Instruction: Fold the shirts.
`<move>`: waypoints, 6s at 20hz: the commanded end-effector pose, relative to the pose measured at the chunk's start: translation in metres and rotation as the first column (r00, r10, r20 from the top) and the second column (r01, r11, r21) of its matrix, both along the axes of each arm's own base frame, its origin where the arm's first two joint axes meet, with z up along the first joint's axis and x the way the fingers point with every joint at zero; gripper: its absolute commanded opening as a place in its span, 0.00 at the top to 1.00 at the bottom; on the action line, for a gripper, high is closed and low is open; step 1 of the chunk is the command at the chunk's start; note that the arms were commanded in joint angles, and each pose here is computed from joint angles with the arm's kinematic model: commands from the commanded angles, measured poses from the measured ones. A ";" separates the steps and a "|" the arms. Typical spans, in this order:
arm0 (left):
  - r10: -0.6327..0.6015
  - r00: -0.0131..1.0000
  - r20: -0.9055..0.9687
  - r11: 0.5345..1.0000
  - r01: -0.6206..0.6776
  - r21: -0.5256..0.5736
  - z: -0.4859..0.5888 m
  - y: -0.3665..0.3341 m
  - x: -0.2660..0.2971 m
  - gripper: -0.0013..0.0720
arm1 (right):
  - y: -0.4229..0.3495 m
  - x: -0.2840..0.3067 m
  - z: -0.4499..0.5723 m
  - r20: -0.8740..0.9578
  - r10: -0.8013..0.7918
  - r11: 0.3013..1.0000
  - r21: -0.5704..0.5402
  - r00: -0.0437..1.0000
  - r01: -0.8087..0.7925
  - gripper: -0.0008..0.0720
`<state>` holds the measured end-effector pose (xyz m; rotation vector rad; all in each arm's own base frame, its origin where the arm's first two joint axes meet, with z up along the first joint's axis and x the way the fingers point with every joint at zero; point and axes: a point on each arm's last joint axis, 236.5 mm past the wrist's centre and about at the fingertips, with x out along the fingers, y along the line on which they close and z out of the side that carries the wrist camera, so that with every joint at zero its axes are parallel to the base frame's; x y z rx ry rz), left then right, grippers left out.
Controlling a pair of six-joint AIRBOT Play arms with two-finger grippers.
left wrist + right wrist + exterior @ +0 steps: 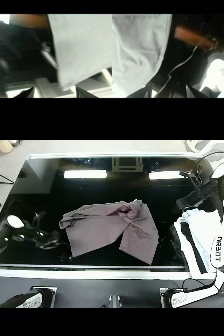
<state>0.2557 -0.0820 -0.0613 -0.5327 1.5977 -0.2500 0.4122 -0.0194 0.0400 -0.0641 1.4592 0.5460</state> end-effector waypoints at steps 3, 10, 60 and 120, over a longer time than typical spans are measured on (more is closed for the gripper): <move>0.029 0.998 -0.064 0.996 -0.034 -0.083 -0.041 -0.038 -0.035 0.17 | 0.010 -0.017 -0.018 -0.077 0.034 0.999 0.004 0.996 -0.033 0.39; 0.078 0.997 0.002 0.995 -0.078 -0.058 -0.051 -0.060 -0.014 0.62 | 0.025 -0.034 -0.048 -0.158 0.050 0.999 -0.004 0.986 -0.051 0.37; -0.091 -0.015 0.996 0.957 -0.278 0.083 0.556 0.034 0.012 0.95 | 0.038 -0.133 0.456 0.998 0.068 0.972 -0.062 -0.016 0.226 0.95; 0.057 0.995 -0.083 0.998 -0.057 0.004 -0.057 0.037 -0.043 0.95 | 0.021 -0.054 -0.042 -0.119 0.028 0.999 -0.016 0.992 -0.030 0.31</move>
